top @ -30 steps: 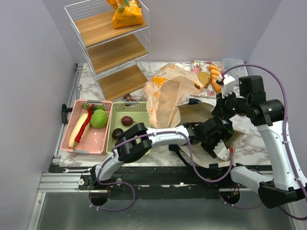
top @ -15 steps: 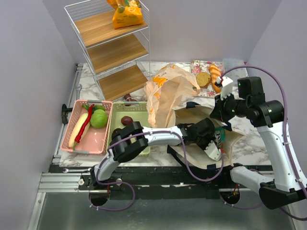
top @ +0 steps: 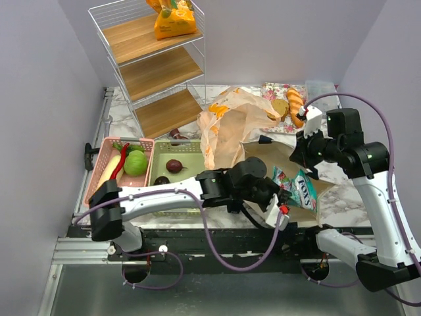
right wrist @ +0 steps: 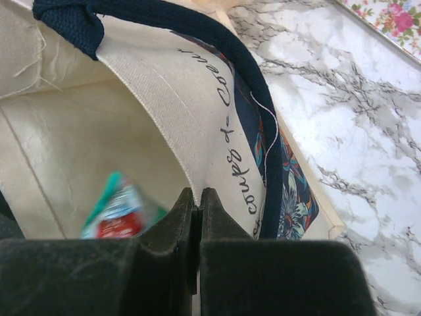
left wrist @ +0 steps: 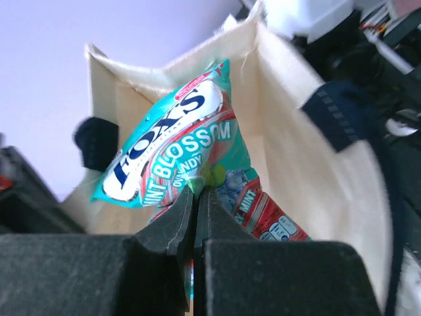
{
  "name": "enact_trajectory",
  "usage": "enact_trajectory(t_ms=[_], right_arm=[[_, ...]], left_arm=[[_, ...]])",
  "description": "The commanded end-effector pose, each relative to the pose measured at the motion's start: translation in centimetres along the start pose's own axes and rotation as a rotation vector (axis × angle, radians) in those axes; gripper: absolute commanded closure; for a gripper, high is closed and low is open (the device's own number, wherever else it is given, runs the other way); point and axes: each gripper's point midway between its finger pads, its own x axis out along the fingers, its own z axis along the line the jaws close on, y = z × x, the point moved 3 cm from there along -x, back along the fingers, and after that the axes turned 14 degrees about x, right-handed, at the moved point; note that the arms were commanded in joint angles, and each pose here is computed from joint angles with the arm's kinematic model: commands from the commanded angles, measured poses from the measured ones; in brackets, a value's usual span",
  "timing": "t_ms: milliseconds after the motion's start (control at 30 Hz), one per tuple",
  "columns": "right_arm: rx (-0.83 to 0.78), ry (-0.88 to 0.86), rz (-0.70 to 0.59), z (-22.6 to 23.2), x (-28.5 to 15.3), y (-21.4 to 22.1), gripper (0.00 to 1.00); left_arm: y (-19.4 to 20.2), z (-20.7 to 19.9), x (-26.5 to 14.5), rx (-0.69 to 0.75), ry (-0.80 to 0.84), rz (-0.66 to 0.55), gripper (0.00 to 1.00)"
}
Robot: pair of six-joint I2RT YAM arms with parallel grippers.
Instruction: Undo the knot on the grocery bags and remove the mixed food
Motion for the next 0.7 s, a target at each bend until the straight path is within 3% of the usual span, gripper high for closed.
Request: enact_trajectory(t_ms=[0,233,367,533,667], right_arm=[[0.004,0.041,-0.064,-0.5,0.1,-0.9,0.99],[0.009,0.056,-0.075,-0.8,0.2,-1.0,1.0],[0.011,0.042,-0.073,-0.6,0.2,-0.8,0.99],[0.012,0.034,-0.063,-0.5,0.3,-0.5,0.99],[0.01,0.032,-0.048,-0.5,0.3,-0.1,0.99]], left_arm=[[-5.0,2.1,-4.3,0.017,-0.047,-0.145,1.0],[-10.0,3.8,-13.3,0.011,-0.146,-0.215,1.0],[-10.0,10.1,-18.7,-0.142,-0.355,-0.144,1.0],[-7.2,22.0,-28.2,-0.276,-0.848,0.007,1.0],[-3.4,29.1,-38.7,-0.333,-1.356,0.188,1.0]])
